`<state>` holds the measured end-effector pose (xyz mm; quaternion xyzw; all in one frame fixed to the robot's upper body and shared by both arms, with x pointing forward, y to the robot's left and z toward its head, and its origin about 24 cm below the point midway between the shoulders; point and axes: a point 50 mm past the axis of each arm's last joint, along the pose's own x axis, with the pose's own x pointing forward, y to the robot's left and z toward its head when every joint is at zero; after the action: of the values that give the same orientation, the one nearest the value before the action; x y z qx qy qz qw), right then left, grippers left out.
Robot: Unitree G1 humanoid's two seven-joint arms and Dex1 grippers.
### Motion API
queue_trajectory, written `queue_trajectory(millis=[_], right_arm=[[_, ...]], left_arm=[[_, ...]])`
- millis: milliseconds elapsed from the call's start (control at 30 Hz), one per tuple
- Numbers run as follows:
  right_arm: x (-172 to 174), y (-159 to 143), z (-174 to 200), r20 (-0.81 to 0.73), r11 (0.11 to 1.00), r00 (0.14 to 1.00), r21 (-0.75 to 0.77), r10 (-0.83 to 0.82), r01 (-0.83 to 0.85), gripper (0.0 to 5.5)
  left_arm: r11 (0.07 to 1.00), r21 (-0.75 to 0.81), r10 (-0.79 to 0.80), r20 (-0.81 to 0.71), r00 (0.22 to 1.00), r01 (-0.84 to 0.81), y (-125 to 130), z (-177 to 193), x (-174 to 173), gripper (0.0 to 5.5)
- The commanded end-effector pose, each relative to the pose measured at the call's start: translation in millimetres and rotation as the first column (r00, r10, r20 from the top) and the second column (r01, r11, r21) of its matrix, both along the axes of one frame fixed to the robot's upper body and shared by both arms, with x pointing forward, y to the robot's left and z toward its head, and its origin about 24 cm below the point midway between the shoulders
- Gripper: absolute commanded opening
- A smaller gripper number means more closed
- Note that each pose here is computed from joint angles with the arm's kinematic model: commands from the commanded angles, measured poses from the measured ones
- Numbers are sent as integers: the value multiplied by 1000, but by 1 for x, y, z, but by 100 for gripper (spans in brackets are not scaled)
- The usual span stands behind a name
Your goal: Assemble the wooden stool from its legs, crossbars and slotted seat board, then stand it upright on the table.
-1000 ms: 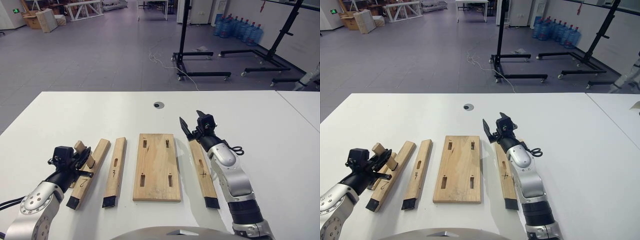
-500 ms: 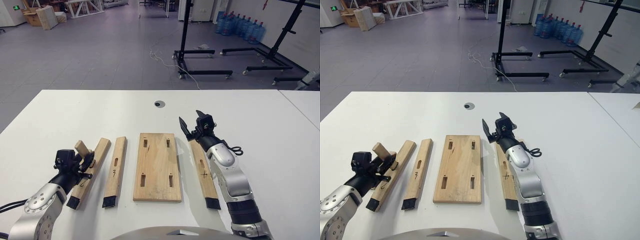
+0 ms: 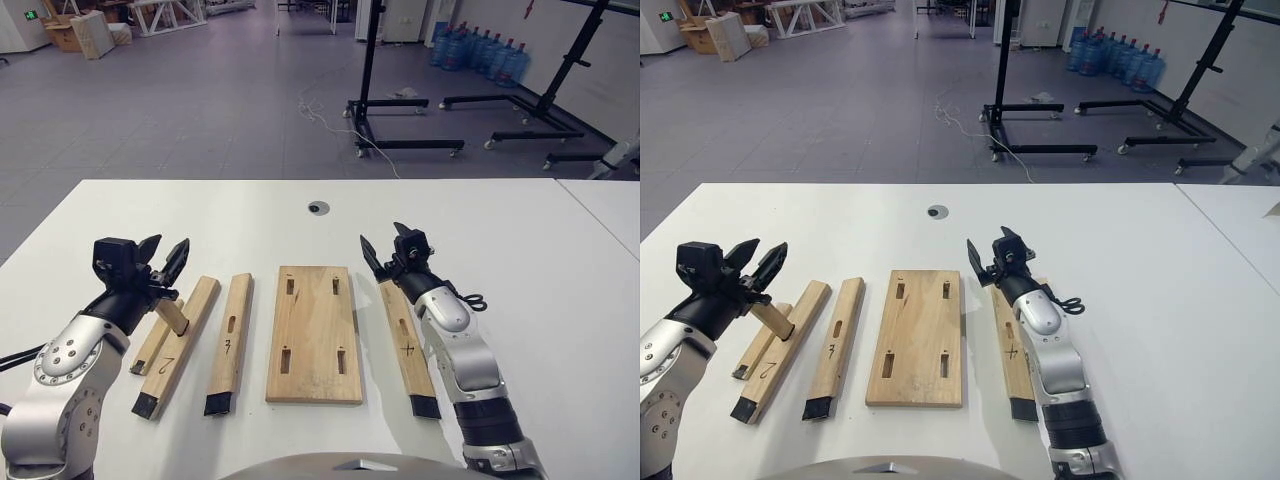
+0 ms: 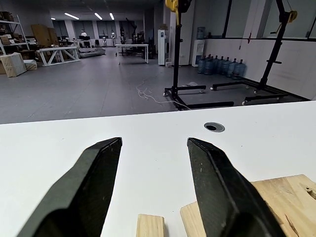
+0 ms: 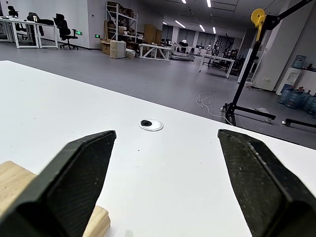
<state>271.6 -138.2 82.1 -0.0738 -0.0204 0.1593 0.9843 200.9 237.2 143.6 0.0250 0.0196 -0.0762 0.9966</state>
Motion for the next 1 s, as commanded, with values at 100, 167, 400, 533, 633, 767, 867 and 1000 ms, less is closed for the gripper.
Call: queue_trajectory(millis=[100, 167, 400, 533, 633, 767, 867, 1000], right_arm=[[4, -2, 5, 24, 1000, 1000, 6, -7, 7, 380], [5, -3, 4, 20, 1000, 1000, 16, -10, 10, 380], [7, -4, 5, 23, 1000, 1000, 4, -2, 2, 380], [7, -2, 5, 26, 1000, 1000, -1, 3, -3, 380], [8, -1, 5, 31, 1000, 1000, -6, 6, -6, 380], [7, -1, 5, 34, 1000, 999, -13, 7, -6, 380], [8, -1, 6, 43, 1000, 999, -16, 5, -4, 380], [11, -2, 12, 61, 1000, 998, -19, 14, -13, 380]], left_arm=[[1000, -23, -5, 44, 999, 6, -2, 15, 7, 241], [999, -37, 0, 55, 998, 2, -1, 18, 9, 241], [979, -195, 73, 74, 995, -58, 11, 26, 15, 241], [972, -221, 94, 83, 992, -73, 20, 28, 18, 241], [967, -244, 100, 92, 991, -75, 21, 29, 19, 241], [968, -236, 106, 89, 990, -83, 26, 28, 19, 241], [970, -232, 89, 85, 992, -68, 21, 26, 20, 241], [968, -245, 85, 145, 986, -48, 17, 39, 24, 241]])
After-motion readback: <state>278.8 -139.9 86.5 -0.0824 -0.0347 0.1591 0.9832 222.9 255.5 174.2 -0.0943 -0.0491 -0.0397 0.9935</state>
